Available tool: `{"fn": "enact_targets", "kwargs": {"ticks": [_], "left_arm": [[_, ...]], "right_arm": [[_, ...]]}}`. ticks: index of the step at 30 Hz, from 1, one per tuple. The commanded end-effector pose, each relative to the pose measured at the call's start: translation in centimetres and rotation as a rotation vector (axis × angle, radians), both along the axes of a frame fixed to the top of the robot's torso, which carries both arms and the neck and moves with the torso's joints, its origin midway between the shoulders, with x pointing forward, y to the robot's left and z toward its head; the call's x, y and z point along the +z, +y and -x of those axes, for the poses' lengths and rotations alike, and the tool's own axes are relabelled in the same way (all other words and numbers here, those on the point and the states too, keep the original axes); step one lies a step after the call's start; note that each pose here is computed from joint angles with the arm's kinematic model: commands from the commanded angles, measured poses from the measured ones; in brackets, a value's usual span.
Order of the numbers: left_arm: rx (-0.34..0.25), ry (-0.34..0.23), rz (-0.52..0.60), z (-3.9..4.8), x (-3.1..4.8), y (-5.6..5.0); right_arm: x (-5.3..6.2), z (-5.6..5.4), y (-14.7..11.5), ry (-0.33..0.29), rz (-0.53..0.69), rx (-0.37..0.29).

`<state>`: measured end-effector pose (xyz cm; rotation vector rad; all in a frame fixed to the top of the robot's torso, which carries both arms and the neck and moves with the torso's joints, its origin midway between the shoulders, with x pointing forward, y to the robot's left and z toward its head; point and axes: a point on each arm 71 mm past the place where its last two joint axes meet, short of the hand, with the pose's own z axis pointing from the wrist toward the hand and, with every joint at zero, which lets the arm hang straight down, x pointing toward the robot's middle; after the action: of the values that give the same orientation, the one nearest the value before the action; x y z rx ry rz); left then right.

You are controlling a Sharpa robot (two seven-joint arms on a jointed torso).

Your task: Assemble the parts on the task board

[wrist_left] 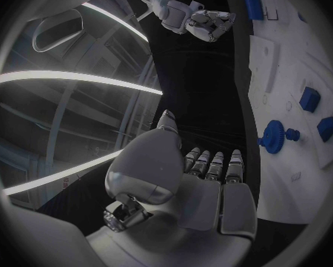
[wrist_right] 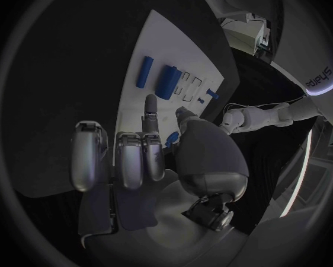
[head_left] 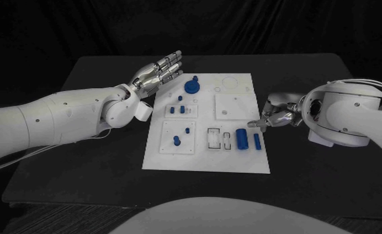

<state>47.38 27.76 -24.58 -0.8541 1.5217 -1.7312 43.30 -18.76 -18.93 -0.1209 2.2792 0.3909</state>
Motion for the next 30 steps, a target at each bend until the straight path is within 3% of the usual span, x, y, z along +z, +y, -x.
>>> {"fn": "enact_targets", "kwargs": {"ticks": [1,30], "left_arm": [[0.008,-0.113,0.084,0.11,0.94,0.0],[-0.007,-0.098,0.083,-0.10,0.69,-0.3]], "right_arm": [[-0.7,0.1,0.0,0.050,0.010,-0.061],[-2.7,-0.2,2.0,0.069,0.056,-0.051]]}}
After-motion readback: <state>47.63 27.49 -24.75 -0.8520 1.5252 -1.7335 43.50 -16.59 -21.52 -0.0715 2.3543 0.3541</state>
